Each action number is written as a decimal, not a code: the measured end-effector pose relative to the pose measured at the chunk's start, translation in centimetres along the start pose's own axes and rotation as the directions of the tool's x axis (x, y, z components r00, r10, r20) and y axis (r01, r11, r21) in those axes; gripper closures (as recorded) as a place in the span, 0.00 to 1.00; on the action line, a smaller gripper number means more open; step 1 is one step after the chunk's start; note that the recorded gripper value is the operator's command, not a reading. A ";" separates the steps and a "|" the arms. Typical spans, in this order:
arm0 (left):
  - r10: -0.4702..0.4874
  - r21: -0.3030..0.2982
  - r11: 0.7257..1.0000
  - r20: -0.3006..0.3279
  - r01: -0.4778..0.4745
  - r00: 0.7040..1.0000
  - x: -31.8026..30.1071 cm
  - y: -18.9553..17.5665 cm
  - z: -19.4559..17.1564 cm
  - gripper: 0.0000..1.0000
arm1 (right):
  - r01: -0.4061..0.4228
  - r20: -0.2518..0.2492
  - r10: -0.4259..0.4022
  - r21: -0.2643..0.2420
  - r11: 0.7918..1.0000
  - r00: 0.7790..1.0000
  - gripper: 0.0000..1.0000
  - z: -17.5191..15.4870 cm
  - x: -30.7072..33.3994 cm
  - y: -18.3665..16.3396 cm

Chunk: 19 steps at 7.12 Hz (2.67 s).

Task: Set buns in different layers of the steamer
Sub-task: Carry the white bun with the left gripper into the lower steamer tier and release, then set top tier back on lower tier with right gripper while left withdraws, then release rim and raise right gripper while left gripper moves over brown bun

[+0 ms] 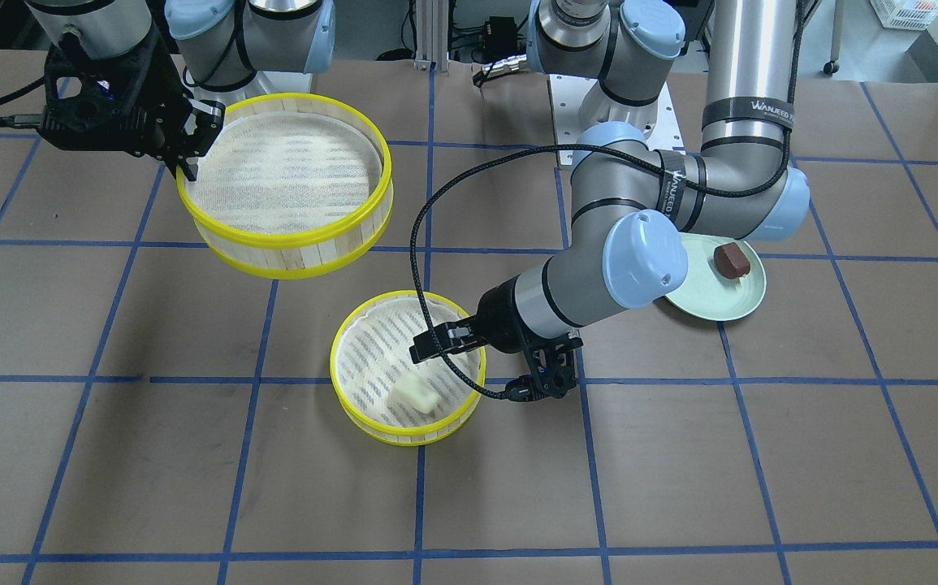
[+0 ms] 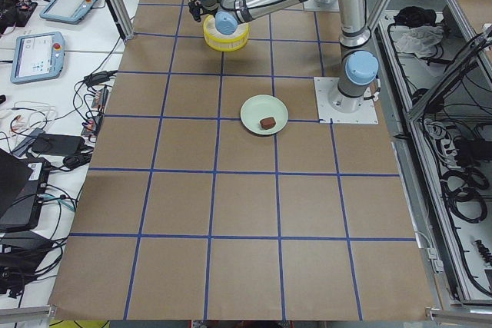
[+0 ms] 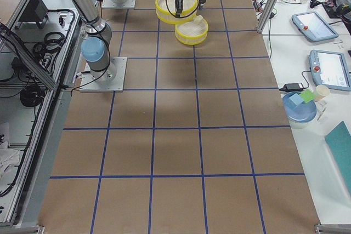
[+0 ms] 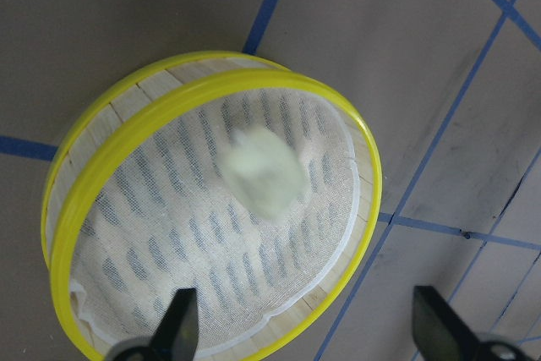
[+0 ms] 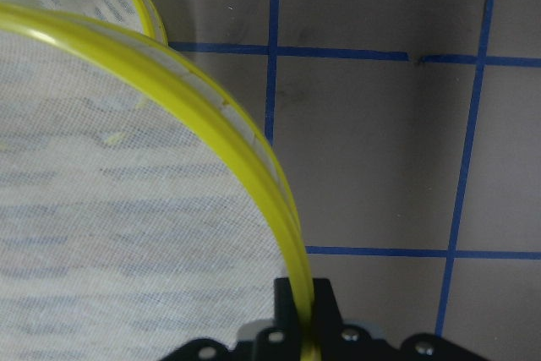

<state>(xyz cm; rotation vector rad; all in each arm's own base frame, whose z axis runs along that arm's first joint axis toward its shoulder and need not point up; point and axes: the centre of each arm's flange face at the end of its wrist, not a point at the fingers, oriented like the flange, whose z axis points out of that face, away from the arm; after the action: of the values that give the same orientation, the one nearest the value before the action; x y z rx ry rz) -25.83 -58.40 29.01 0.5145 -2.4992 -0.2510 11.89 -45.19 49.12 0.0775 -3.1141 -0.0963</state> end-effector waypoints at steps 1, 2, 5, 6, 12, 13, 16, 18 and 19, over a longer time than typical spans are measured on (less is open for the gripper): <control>-0.003 0.002 1.000 0.000 0.003 1.000 0.1 0.1 -0.1 0.00 | -0.001 0.000 0.001 0.000 1.000 1.000 1.00 0.0 0.0 0.0; -0.001 0.018 1.000 0.014 0.001 1.000 0.1 0.0 -0.6 0.00 | -0.004 -0.001 0.004 0.001 1.000 1.000 1.00 0.1 0.0 -0.2; 0.001 0.152 0.988 0.159 -0.026 0.987 -1.9 -1.6 -6.8 0.00 | -0.044 0.016 0.045 -0.014 0.999 0.999 1.00 1.1 -0.1 -3.8; 0.017 0.183 0.981 0.224 -0.059 0.974 -3.7 -2.2 -10.0 0.00 | -0.080 0.023 0.081 -0.031 0.996 0.996 1.00 2.4 -0.6 -6.4; 0.139 0.056 0.978 0.543 -0.201 0.828 -16.1 -0.1 -24.5 0.00 | -0.118 -0.008 0.118 -0.052 0.992 0.993 1.00 15.3 -11.5 -13.2; 0.126 0.019 0.987 0.526 -0.159 0.841 -19.9 -0.5 -25.2 0.01 | -0.124 -0.011 0.124 -0.052 0.991 0.992 1.00 16.2 -11.9 -13.4; 0.088 -0.082 0.995 0.510 -0.053 0.855 -29.1 -1.3 -24.2 0.00 | -0.126 -0.017 0.125 -0.061 0.990 0.992 1.00 17.6 -12.2 -13.1; 0.121 -0.161 0.986 0.492 -0.046 0.862 -32.8 -2.1 -22.7 0.00 | -0.124 -0.019 0.123 -0.060 0.990 0.992 1.00 18.1 -12.3 -13.1; 0.129 -0.190 0.981 0.483 -0.040 0.866 -33.9 -2.3 -21.9 0.00 | -0.123 -0.018 0.123 -0.055 0.991 0.992 1.00 18.3 -12.3 -13.3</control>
<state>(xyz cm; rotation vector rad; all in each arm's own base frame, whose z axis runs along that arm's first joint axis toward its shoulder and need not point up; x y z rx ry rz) 13.23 -47.93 29.50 0.2885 -2.9474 -0.6312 24.38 -56.66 29.75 -0.1144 -3.0893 -0.1799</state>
